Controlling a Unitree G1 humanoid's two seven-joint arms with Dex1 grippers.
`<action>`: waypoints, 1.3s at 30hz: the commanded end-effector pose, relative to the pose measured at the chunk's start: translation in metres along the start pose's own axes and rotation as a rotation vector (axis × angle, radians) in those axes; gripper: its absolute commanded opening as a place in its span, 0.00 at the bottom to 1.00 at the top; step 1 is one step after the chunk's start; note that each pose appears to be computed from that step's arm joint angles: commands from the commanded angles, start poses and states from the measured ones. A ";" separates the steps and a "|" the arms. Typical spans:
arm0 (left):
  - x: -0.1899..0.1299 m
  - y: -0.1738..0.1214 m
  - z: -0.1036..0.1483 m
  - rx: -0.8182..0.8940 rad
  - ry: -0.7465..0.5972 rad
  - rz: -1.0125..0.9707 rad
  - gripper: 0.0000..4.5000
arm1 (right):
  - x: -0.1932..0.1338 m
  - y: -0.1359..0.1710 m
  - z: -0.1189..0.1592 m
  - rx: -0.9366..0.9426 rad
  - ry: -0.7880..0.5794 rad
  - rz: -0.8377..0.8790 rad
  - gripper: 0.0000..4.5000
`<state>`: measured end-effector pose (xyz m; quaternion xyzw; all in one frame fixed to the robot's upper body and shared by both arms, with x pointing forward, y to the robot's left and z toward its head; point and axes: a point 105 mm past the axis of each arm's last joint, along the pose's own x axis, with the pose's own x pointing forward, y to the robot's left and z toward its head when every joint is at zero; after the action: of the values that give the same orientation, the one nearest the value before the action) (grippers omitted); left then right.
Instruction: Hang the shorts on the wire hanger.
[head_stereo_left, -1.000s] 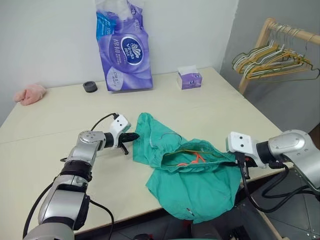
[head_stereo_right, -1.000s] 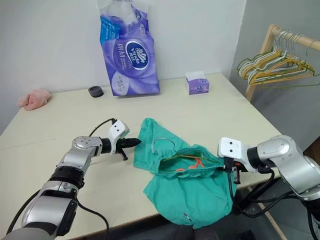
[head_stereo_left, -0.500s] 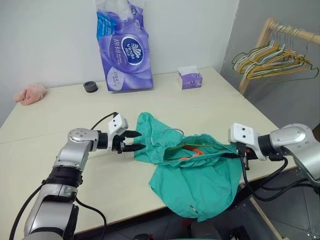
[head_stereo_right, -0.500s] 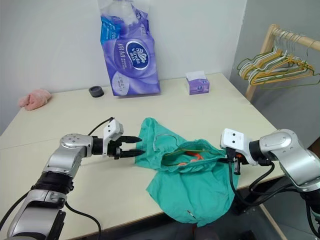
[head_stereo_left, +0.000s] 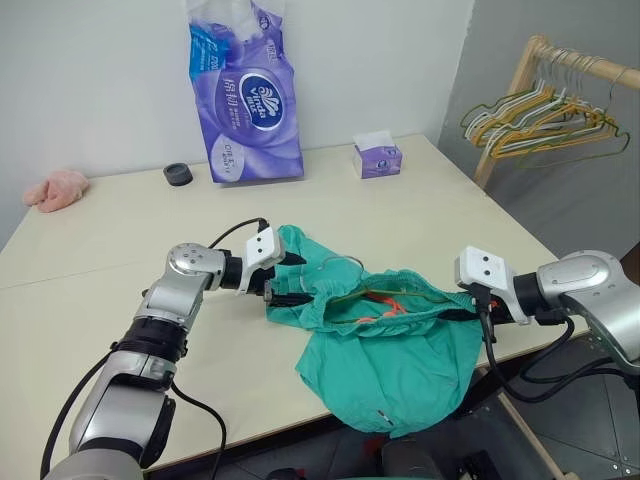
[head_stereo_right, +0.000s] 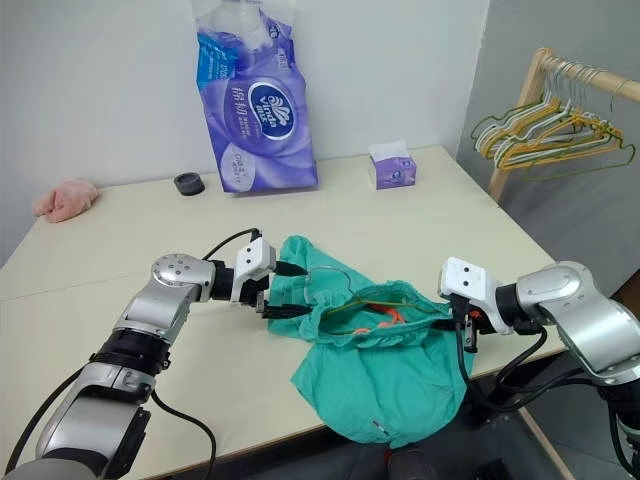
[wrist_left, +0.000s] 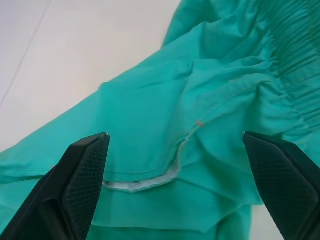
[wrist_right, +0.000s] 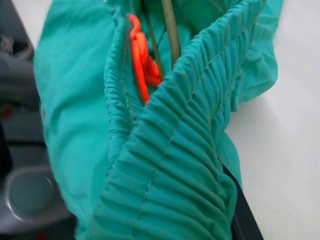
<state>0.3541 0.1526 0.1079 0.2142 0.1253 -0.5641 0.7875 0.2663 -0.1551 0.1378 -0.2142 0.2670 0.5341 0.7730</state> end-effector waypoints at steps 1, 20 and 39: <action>-0.036 0.028 0.029 0.045 -0.060 0.124 1.00 | -0.010 0.000 0.007 0.120 -0.064 -0.046 0.00; -0.016 -0.035 0.028 -0.088 -0.090 -0.089 1.00 | 0.002 -0.005 -0.013 0.441 -0.108 -0.158 0.00; 0.013 -0.053 0.109 -0.186 -0.410 -0.210 1.00 | -0.095 -0.033 -0.037 0.684 -0.193 -0.676 0.00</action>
<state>0.3050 0.0803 0.1686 0.0082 0.0654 -0.6515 0.7557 0.2663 -0.2487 0.1570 0.0430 0.2986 0.1736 0.9375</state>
